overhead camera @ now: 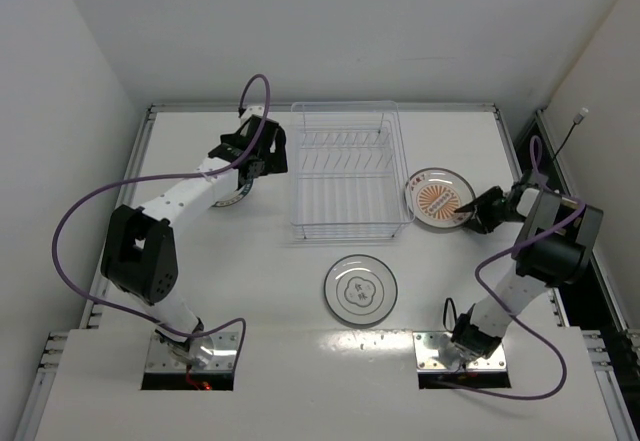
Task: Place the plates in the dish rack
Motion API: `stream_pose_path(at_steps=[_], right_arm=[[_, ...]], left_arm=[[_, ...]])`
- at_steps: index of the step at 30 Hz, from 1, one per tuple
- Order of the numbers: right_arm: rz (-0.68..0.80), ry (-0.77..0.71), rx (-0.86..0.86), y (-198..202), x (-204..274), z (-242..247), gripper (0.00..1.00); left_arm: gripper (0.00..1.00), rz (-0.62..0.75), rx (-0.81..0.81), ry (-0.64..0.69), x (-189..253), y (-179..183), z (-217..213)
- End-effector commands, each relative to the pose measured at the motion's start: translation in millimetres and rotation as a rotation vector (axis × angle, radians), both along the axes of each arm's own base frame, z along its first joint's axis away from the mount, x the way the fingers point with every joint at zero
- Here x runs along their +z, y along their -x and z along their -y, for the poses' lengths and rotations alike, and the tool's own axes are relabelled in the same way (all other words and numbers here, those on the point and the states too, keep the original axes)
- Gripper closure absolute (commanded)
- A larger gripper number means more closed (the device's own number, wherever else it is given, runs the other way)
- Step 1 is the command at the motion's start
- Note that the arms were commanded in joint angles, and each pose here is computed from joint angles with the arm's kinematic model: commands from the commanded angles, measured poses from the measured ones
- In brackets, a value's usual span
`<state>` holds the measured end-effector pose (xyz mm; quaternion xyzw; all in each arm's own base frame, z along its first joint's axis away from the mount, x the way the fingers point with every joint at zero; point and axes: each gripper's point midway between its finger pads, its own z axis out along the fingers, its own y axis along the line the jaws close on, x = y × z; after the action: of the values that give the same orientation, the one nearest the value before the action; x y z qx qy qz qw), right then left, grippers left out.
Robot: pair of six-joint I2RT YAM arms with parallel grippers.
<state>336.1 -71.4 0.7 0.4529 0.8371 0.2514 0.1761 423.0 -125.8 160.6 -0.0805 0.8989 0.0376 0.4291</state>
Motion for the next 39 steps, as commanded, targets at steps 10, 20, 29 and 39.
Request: stream_pose_path(at_steps=[10, 20, 29, 39], right_arm=[[0.260, 0.279, -0.035, -40.2, 99.2, 25.1, 1.00], [0.568, 0.691, 0.018, -76.1, 285.4, -32.7, 1.00], [0.442, 0.966, 0.126, -115.3, 280.0, -83.4, 1.00], [0.332, 1.199, 0.165, -137.7, 265.0, -120.5, 1.00]], left_arm=[[0.04, 0.028, -0.005, 0.000, 11.3, -7.3, 3.9], [0.04, 0.023, 0.002, -0.010, 10.1, -8.2, 2.6], [0.04, 0.025, 0.009, -0.016, 10.6, -8.4, 1.0], [0.04, 0.028, 0.015, -0.021, 11.0, -8.6, -0.5]])
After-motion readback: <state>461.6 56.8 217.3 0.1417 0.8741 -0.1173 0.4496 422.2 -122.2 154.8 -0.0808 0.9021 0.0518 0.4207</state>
